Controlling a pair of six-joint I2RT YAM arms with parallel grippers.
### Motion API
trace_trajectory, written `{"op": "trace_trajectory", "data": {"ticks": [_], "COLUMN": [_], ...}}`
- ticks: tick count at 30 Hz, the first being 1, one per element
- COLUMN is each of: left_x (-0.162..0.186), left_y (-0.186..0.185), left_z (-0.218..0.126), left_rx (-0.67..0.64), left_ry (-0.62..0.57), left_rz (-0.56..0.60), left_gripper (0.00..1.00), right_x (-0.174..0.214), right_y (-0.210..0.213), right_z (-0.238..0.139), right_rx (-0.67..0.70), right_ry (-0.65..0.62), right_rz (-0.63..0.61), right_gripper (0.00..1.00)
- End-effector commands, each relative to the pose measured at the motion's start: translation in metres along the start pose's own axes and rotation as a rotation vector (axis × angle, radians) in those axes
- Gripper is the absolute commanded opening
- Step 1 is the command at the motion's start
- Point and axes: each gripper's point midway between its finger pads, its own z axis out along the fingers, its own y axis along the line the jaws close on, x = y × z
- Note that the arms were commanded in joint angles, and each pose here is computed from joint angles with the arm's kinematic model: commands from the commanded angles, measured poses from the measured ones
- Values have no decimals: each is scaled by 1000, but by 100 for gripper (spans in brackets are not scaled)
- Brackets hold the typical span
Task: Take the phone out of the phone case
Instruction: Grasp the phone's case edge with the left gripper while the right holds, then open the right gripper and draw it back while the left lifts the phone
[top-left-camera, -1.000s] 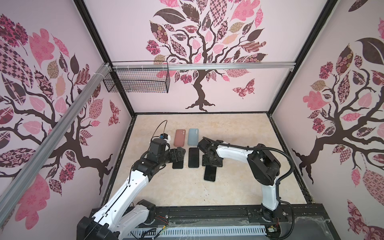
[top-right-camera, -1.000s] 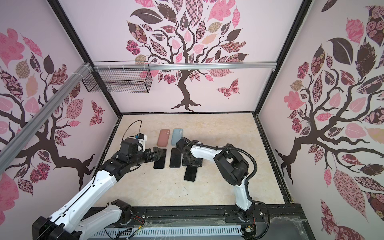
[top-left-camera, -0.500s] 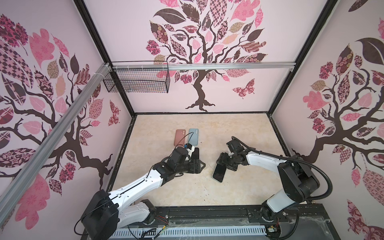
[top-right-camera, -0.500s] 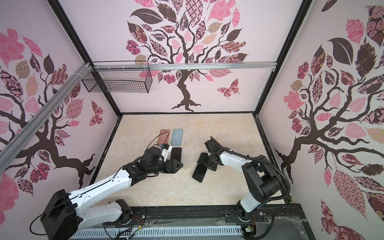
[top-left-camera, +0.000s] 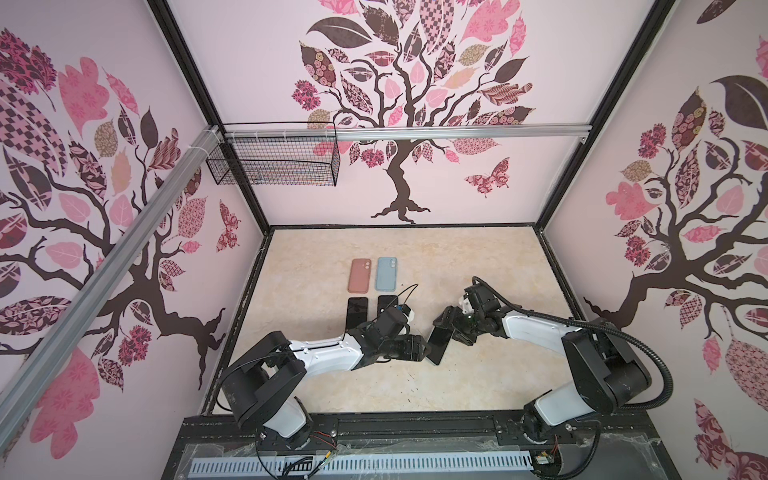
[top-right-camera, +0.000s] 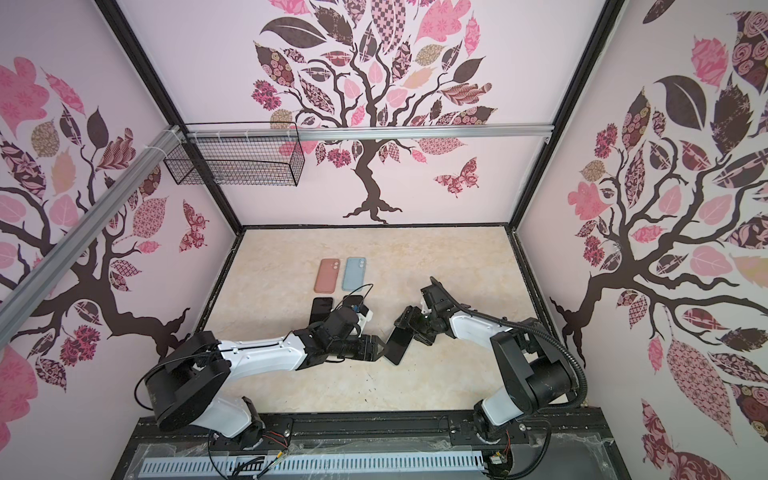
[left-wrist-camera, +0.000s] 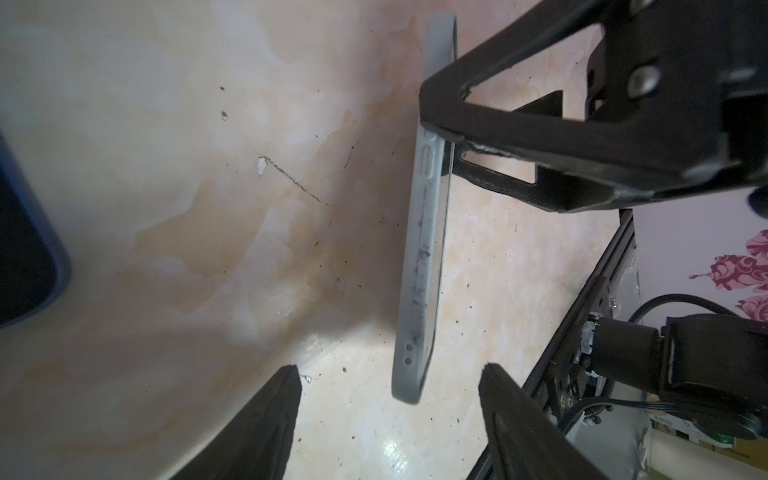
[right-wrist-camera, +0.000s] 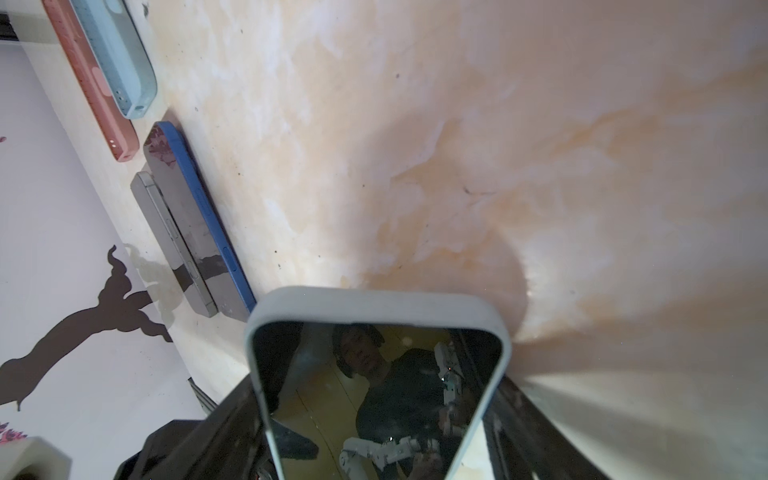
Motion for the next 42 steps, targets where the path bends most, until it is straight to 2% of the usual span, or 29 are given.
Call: {"op": "trace_trajectory", "data": {"ticks": [1, 16, 20, 22, 26, 27, 32, 34, 35, 38, 40, 42], "left_x": [-9, -11, -14, -20, -34, -40, -77, -92, -97, -114, -117, -121], "left_y": [-24, -26, -29, -35, -46, -51, -74, -80, -86, -89, -96, -100], "left_z": [7, 19, 14, 9, -11, -19, -68, -87, -96, -119, -130, -143], "left_rx": [78, 83, 79, 83, 56, 49, 47, 38, 48, 19, 77, 124], "left_ry": [-17, -35, -40, -58, -93, -115, -273, -340, -362, -453, -454, -478], "left_rz": [45, 73, 90, 110, 152, 167, 243, 277, 325, 385, 430, 427], "left_gripper": [65, 18, 1, 0, 0, 0, 0, 0, 0, 0, 0, 0], "right_x": [5, 15, 12, 8, -10, -17, -44, -49, -51, -46, -36, -31], "right_y": [9, 9, 13, 19, 40, 47, 81, 98, 106, 124, 140, 149], "right_z": [-4, -6, -11, -18, -49, -61, -127, -149, -158, -181, -199, -213], "right_rx": [-59, -109, -112, -118, -117, -121, -185, -223, -260, -334, -373, -369], "right_ry": [26, 69, 51, 28, -104, -156, -444, -530, -579, -657, -674, -681], "right_rz": [40, 143, 129, 105, 3, -28, -183, -284, -321, -459, -584, -643], "right_gripper": [58, 59, 63, 69, 95, 99, 100, 100, 100, 100, 100, 100]}}
